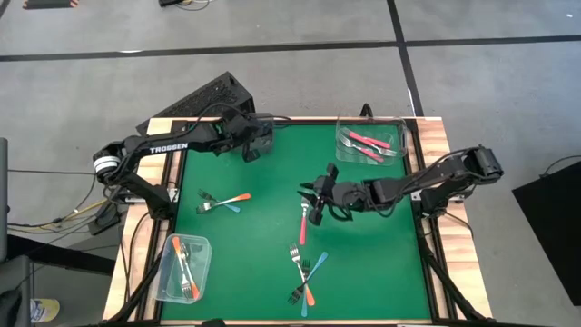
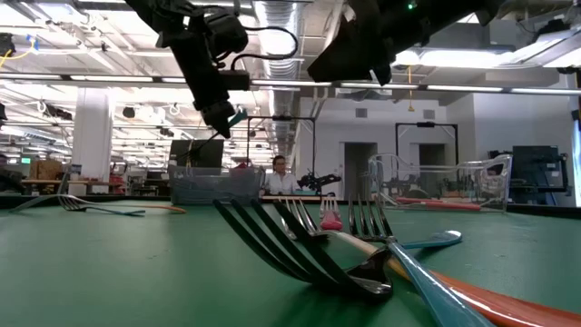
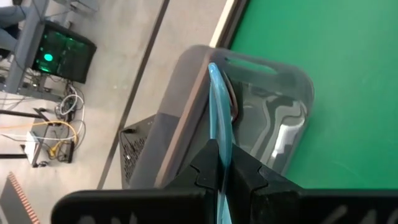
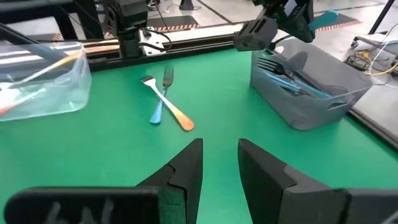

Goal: Sort silverware by color (type)
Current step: Put the blue fork into the black bin, then put the orange fork into the white bin

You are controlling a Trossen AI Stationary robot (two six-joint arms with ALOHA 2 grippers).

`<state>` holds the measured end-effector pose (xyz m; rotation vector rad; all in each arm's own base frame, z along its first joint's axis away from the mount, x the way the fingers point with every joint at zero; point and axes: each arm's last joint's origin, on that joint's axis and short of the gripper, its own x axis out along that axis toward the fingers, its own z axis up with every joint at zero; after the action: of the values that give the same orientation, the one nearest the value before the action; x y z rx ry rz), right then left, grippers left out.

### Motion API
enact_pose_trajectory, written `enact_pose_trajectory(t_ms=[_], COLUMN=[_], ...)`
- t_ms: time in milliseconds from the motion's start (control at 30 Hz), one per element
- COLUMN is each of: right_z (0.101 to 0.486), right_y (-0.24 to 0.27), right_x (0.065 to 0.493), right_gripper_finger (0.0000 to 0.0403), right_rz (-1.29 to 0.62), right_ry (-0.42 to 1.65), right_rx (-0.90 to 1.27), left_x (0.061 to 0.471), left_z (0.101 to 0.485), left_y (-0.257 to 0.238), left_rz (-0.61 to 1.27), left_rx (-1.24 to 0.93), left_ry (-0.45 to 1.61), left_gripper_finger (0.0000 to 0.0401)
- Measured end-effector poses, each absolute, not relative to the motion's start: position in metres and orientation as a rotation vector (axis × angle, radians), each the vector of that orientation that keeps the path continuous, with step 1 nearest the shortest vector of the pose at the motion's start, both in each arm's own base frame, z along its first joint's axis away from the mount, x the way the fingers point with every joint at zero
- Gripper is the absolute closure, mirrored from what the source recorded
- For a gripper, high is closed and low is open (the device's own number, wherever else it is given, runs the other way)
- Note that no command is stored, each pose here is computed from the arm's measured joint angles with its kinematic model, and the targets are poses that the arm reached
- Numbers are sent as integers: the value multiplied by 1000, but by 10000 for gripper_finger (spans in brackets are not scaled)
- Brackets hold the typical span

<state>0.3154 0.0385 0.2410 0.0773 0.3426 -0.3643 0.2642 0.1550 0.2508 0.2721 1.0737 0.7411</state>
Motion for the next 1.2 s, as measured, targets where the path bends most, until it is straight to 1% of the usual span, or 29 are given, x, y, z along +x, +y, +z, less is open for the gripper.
enact_pose_trajectory(t_ms=[267, 367, 433, 533, 633, 733, 833, 933, 1033, 1200], right_z=[242, 243, 243, 243, 244, 243, 243, 241, 234, 224], right_y=[42, 43, 43, 45, 48, 51, 53, 54, 54, 51], right_x=[315, 316, 316, 315, 315, 314, 314, 313, 309, 304], right_gripper_finger=[276, 276, 276, 276, 276, 276, 276, 276, 276, 276], right_rz=[-361, -360, -362, -358, -349, -340, -339, -340, -350, -392], right_ry=[322, 308, 304, 304, 304, 304, 310, 328, 402, 503], right_rx=[131, 143, 157, 160, 159, 166, 176, 173, 170, 205], left_x=[256, 255, 253, 252, 251, 250, 247, 246, 249, 257], left_z=[242, 241, 241, 243, 243, 243, 241, 243, 250, 274], left_y=[161, 169, 176, 183, 185, 186, 184, 177, 163, 128], left_rz=[738, 752, 764, 735, 731, 797, 850, 847, 817, 687], left_rx=[290, 362, 368, 338, 307, 272, 204, 169, 152, 141], left_ry=[1126, 1112, 1086, 1022, 1006, 1006, 1009, 1010, 975, 820], left_gripper_finger=[401, 401, 397, 375, 340, 305, 282, 275, 274, 273])
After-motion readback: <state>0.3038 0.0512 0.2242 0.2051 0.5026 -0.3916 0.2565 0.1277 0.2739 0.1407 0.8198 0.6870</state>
